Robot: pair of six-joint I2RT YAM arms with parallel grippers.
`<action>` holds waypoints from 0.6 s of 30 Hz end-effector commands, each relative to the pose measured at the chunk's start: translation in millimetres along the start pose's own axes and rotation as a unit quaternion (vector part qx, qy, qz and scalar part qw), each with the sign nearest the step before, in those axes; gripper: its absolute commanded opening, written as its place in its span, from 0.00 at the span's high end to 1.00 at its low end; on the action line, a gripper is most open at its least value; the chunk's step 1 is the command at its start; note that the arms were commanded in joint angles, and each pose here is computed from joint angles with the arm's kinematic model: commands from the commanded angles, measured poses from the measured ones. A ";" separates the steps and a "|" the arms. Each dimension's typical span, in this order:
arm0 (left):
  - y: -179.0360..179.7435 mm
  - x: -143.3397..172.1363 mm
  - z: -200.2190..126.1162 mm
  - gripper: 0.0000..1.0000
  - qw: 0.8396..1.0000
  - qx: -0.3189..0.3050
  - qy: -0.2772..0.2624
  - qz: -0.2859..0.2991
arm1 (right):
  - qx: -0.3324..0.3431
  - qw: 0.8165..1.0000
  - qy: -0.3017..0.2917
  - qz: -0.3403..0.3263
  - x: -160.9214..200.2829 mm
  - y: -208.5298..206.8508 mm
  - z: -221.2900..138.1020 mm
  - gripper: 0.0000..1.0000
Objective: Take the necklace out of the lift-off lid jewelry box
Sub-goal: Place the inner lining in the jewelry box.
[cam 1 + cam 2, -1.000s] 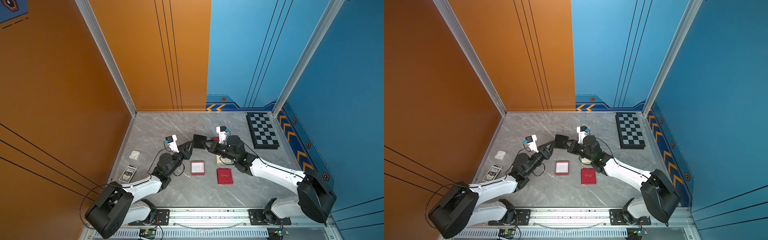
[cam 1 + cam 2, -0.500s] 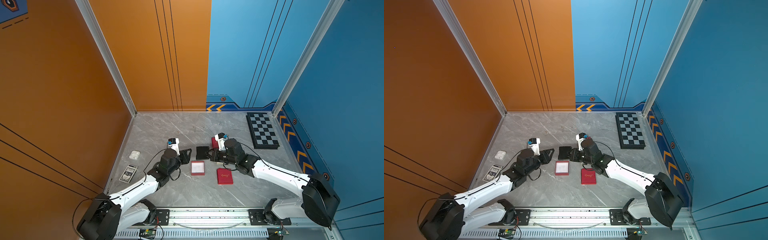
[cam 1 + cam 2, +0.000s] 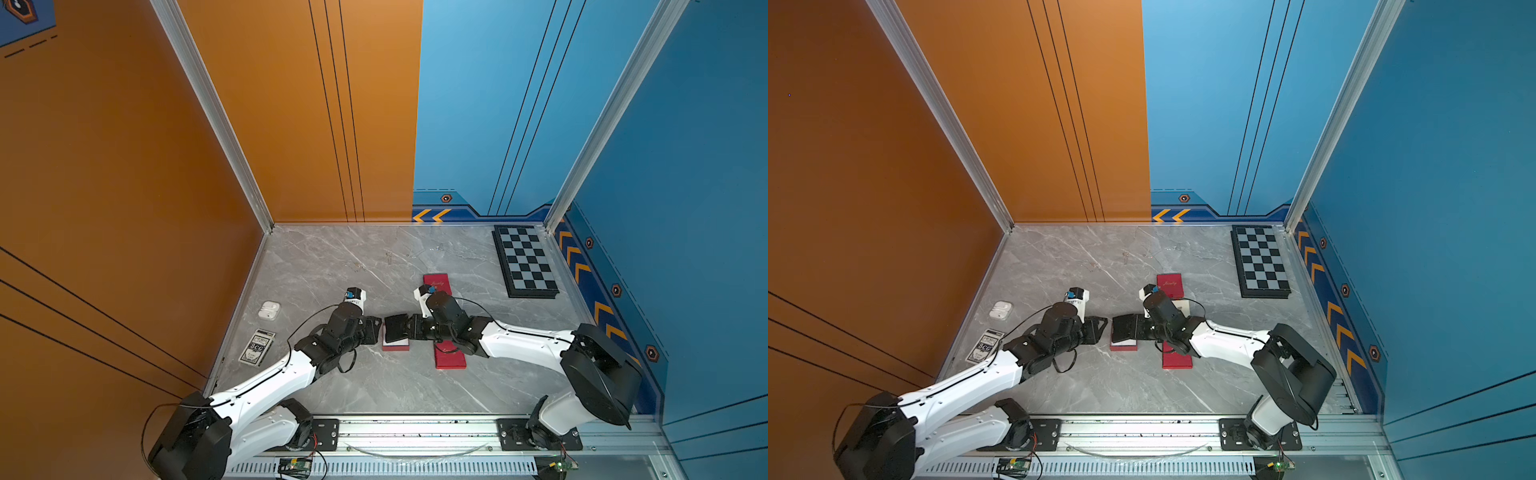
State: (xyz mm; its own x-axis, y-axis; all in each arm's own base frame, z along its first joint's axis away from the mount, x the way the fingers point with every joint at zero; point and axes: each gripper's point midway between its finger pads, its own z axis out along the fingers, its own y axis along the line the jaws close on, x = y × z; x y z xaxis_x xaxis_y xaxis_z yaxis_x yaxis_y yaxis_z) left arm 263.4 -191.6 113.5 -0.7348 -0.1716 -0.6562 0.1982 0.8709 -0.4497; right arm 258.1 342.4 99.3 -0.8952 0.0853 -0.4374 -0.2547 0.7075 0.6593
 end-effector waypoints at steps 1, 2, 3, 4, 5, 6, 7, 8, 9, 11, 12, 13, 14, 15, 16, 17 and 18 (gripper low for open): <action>-4.2 6.8 0.1 0.68 1.000 -0.004 0.018 0.025 | 0.004 1.000 -0.014 0.009 0.7 -4.2 6.6 0.97; -5.3 9.0 0.9 0.68 0.999 -0.003 0.023 0.028 | 0.005 1.000 -0.013 0.010 1.7 -4.8 7.9 0.97; -6.5 10.7 1.8 0.68 0.999 -0.003 0.027 0.031 | 0.007 1.000 -0.013 0.010 2.4 -5.9 8.7 0.97; -7.2 13.0 2.9 0.68 0.999 -0.003 0.031 0.033 | 0.008 1.000 -0.013 0.011 2.4 -6.7 9.1 0.97; -8.0 15.9 4.1 0.68 0.999 -0.003 0.036 0.036 | 0.010 1.000 -0.014 0.013 3.0 -8.3 9.5 0.97; -9.0 17.7 5.5 0.68 0.998 -0.002 0.040 0.039 | 0.010 1.000 -0.016 0.014 2.6 -8.6 9.4 0.97; -9.7 19.1 6.5 0.69 0.998 -0.001 0.043 0.040 | 0.011 1.000 -0.016 0.016 3.3 -9.7 9.6 0.97; -9.6 21.5 8.1 0.68 0.998 -0.002 0.048 0.041 | 0.010 1.000 -0.016 0.017 4.4 -10.3 10.1 0.97; -10.7 22.8 9.4 0.69 0.998 -0.001 0.052 0.042 | 0.011 1.000 -0.016 0.018 5.1 -11.3 10.4 0.98; -11.5 24.7 11.8 0.69 0.997 -0.002 0.057 0.044 | 0.011 1.000 -0.015 0.020 6.2 -13.2 11.2 0.98; -12.5 25.3 12.9 0.69 0.997 -0.001 0.060 0.045 | 0.011 1.000 -0.015 0.020 6.6 -13.6 11.6 0.98; -12.8 25.7 14.0 0.69 0.997 -0.002 0.062 0.046 | 0.009 1.000 -0.015 0.021 7.1 -13.3 11.9 0.98; -13.3 26.0 15.1 0.69 0.997 -0.002 0.063 0.047 | 0.009 1.000 -0.015 0.022 7.3 -14.0 12.5 0.98; -15.0 26.2 16.1 0.69 0.997 -0.001 0.065 0.048 | 0.009 1.000 -0.014 0.023 8.3 -14.6 13.6 0.98; -15.3 27.1 16.9 0.69 0.997 -0.001 0.068 0.049 | 0.008 1.000 -0.013 0.023 9.3 -14.1 14.5 0.98; -17.2 25.7 17.6 0.68 0.996 0.001 0.067 0.051 | 0.009 1.000 -0.012 0.024 10.3 -15.6 15.6 0.98; -19.4 25.1 18.5 0.68 0.996 0.003 0.068 0.054 | 0.009 1.000 -0.011 0.025 10.4 -16.0 16.6 0.98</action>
State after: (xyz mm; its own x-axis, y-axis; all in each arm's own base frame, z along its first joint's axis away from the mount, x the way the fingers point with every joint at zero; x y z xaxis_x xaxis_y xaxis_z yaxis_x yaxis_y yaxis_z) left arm 252.3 -212.2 87.2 -0.7945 -0.0488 -0.6054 0.2428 0.8881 -0.3903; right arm 259.3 343.8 84.6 -0.8962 0.1259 -0.4253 -0.2203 0.7059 0.6731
